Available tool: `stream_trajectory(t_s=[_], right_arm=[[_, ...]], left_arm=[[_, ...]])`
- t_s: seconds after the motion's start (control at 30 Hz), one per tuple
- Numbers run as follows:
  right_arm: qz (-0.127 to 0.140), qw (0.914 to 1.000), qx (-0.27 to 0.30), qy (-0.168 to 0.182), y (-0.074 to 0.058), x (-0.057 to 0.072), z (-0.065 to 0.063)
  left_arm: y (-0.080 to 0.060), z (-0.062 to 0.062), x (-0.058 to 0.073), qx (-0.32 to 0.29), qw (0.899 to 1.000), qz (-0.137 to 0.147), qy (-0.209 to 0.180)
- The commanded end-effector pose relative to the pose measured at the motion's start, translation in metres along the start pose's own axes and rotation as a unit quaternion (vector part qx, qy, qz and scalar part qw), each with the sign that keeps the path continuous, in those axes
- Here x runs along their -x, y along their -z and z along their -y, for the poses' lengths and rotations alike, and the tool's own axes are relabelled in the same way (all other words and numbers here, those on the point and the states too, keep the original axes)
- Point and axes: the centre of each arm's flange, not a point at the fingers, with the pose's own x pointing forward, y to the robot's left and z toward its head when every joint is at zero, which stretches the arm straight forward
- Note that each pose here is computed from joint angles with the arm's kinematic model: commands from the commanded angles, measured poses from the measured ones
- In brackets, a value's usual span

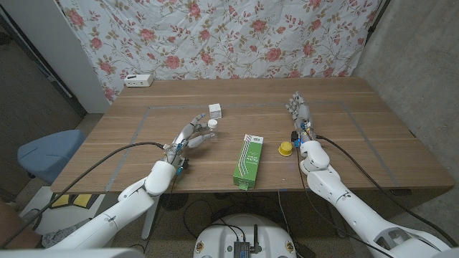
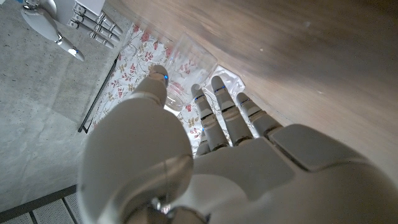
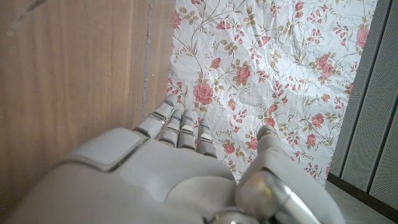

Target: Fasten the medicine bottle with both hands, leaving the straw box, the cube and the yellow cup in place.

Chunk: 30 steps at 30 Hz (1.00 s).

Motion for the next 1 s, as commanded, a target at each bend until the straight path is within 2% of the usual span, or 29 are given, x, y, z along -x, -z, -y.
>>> stream_trajectory(t_s=[0.03, 1.0], right_arm=[[0.0, 1.0, -0.006, -0.008, 0.002, -0.003, 0.0], [0.001, 0.9999, -0.014, -0.001, 0.006, 0.007, 0.003]], left_arm=[[0.006, 0.001, 0.002, -0.002, 1.0, -0.009, 0.002], [0.014, 0.008, 0.011, -0.018, 0.999, -0.019, 0.018]])
